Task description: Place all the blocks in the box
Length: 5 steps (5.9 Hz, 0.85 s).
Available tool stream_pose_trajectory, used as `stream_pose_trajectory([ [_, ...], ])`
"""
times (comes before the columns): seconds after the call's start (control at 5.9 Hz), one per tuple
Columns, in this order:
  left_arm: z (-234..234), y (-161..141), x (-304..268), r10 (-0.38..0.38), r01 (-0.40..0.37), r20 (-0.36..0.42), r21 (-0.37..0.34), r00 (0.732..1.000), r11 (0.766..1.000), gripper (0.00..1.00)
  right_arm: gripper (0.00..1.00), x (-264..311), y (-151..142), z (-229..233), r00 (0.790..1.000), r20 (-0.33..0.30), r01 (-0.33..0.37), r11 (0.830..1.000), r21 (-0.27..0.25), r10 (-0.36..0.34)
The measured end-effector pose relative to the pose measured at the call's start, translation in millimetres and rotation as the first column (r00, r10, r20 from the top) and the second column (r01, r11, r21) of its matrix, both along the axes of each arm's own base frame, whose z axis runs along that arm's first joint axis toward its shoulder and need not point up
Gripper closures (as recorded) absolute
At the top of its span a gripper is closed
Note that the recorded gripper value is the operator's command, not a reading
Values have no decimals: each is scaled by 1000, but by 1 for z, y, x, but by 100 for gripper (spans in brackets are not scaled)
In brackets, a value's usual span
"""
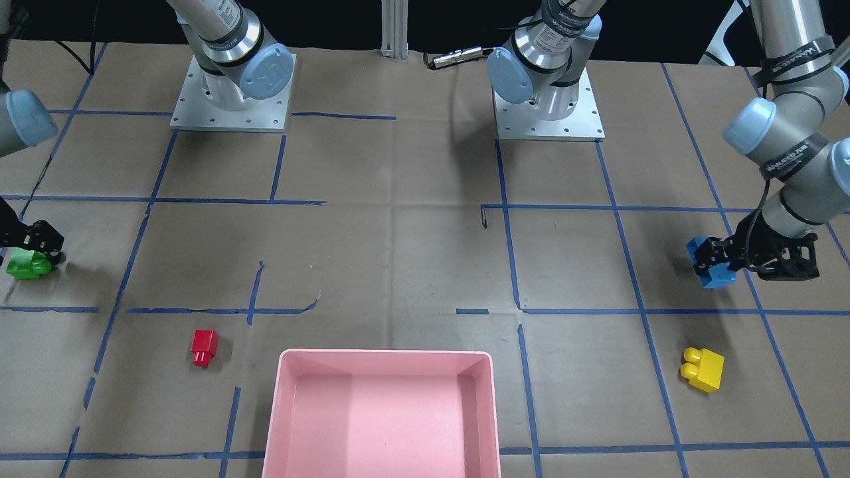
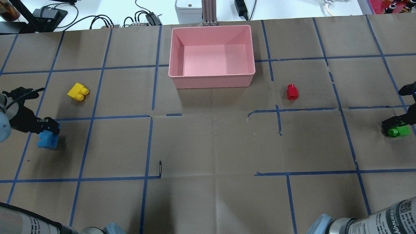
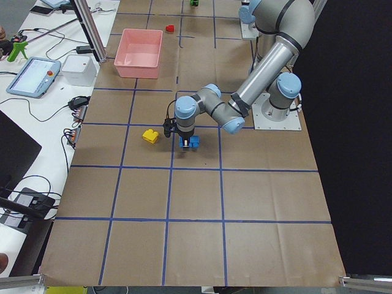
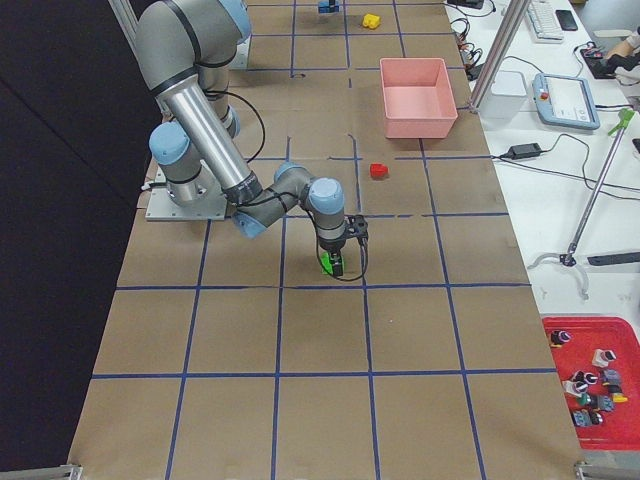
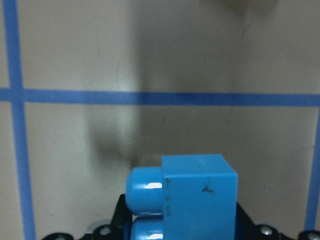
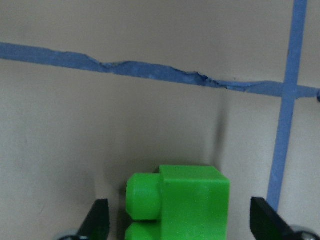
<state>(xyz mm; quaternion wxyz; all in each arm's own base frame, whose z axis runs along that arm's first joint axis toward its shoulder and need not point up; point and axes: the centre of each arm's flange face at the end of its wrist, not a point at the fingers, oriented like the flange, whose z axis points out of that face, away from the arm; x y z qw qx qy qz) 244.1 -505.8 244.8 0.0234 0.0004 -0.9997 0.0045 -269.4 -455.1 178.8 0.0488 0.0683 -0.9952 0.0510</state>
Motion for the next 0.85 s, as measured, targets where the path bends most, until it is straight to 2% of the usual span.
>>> stream_pose_trajectory([
  [0.17, 65, -33, 1, -24, 24, -7, 17, 1000, 1000, 68, 59, 0, 1, 1, 1000, -3, 1, 1000, 2, -1],
  [0.34, 125, -61, -2, -46, 46, -14, 28, 999, 999, 68, 80, 0, 1, 1, 1000, -4, 3, 1000, 7, -3],
  [0.51, 160, -88, -17, -67, 68, -18, 30, 998, 997, 69, 91, 0, 1, 2, 1000, -4, 4, 1000, 11, -4],
  [0.68, 168, -123, -56, -75, 76, -23, 29, 997, 997, 69, 94, -1, 0, 9, 1000, -12, 5, 1000, 3, -5],
  [0.85, 165, -164, -128, -45, 45, -30, 23, 999, 999, 69, 96, -4, -4, 37, 999, -48, 2, 1000, -28, -4],
])
